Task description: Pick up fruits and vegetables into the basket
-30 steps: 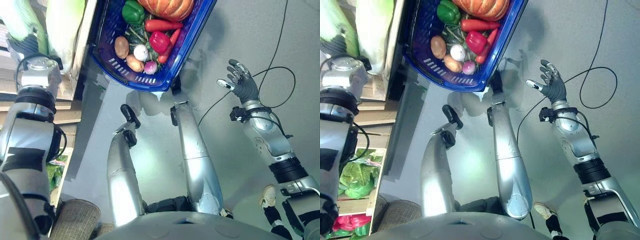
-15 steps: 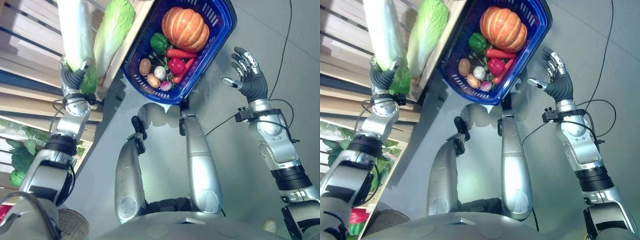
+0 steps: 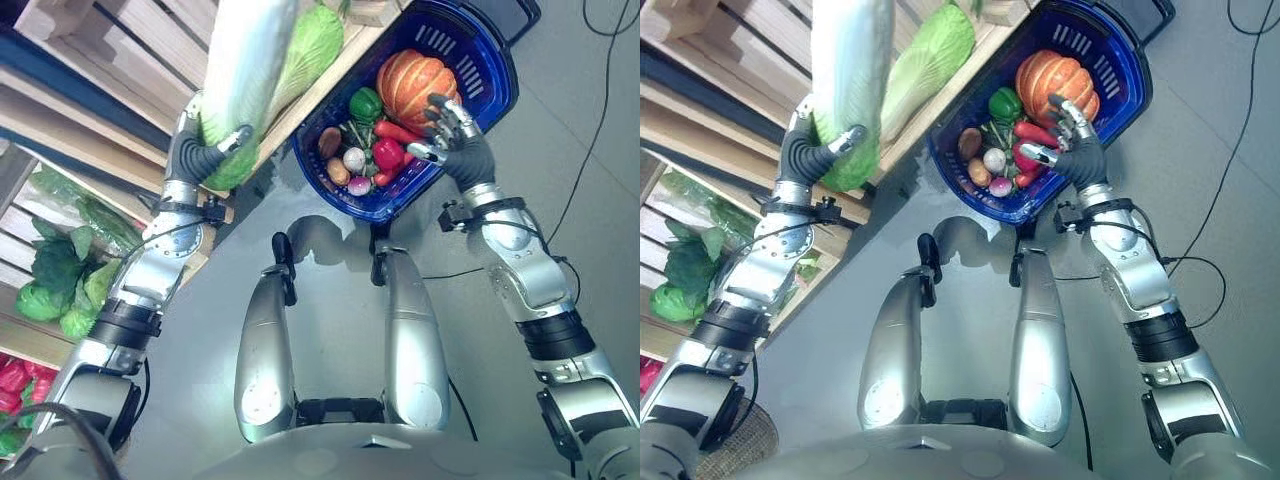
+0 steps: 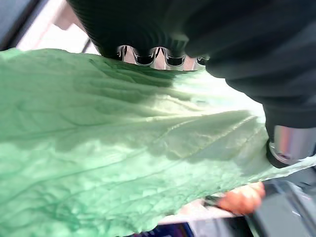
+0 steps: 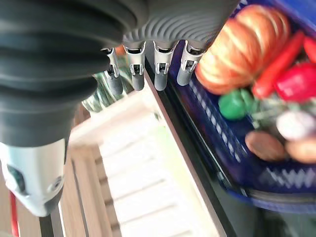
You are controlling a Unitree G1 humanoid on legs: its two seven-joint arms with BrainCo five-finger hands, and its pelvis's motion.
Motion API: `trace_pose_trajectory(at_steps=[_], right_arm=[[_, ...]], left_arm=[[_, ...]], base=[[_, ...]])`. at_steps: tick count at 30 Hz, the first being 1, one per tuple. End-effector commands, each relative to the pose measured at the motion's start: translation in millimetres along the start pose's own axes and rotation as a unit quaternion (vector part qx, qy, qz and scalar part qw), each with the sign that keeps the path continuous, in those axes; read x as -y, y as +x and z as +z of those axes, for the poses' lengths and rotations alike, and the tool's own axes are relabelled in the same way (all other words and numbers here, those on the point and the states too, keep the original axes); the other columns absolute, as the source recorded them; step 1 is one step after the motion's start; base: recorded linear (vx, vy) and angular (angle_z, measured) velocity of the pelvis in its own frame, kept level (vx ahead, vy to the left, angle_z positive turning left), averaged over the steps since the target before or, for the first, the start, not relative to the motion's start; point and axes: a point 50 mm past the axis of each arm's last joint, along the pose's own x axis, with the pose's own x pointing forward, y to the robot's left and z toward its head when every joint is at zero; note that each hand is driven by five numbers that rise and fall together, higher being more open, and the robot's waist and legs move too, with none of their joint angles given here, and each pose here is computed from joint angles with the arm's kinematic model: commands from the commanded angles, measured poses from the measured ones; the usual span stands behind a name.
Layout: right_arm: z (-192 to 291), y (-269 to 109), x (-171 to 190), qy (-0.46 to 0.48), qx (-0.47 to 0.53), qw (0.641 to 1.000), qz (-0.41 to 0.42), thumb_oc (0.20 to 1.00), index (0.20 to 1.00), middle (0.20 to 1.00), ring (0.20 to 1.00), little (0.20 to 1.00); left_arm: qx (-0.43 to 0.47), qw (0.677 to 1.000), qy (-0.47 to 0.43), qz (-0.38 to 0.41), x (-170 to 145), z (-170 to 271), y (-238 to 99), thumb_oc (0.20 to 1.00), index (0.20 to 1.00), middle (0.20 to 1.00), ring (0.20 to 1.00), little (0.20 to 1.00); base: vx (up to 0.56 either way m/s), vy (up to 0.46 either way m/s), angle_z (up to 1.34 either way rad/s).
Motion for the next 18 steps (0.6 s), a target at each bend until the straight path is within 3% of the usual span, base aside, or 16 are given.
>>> trace_pose_trajectory(at_steps=[1, 8, 18], right_arm=[[15, 8, -28, 0.072, 0.027, 0.995, 0.068, 1.0, 1.0, 1.0, 1.0, 1.0], [13, 12, -54, 0.124, 0.014, 0.984, 0.123, 1.0, 1.0, 1.0, 1.0, 1.0], [18, 15, -78, 0.109, 0.02, 0.981, 0.162, 1.0, 1.0, 1.0, 1.0, 1.0]], left_arm=[[0.133, 0.988, -0.024, -0.073, 8, 47, 2, 0.2, 0.2, 0.2, 0.2, 0.2], [0.173, 0.956, -0.081, -0.223, 37, 71, -4, 0.2, 0.2, 0.2, 0.2, 0.2], [0.133, 0.899, -0.121, -0.4, 69, 78, -16, 0.2, 0.2, 0.2, 0.2, 0.2]], base=[[0.0, -0.095, 0.13], [0.0, -0.045, 0.1], [0.0, 0.0, 0.01]])
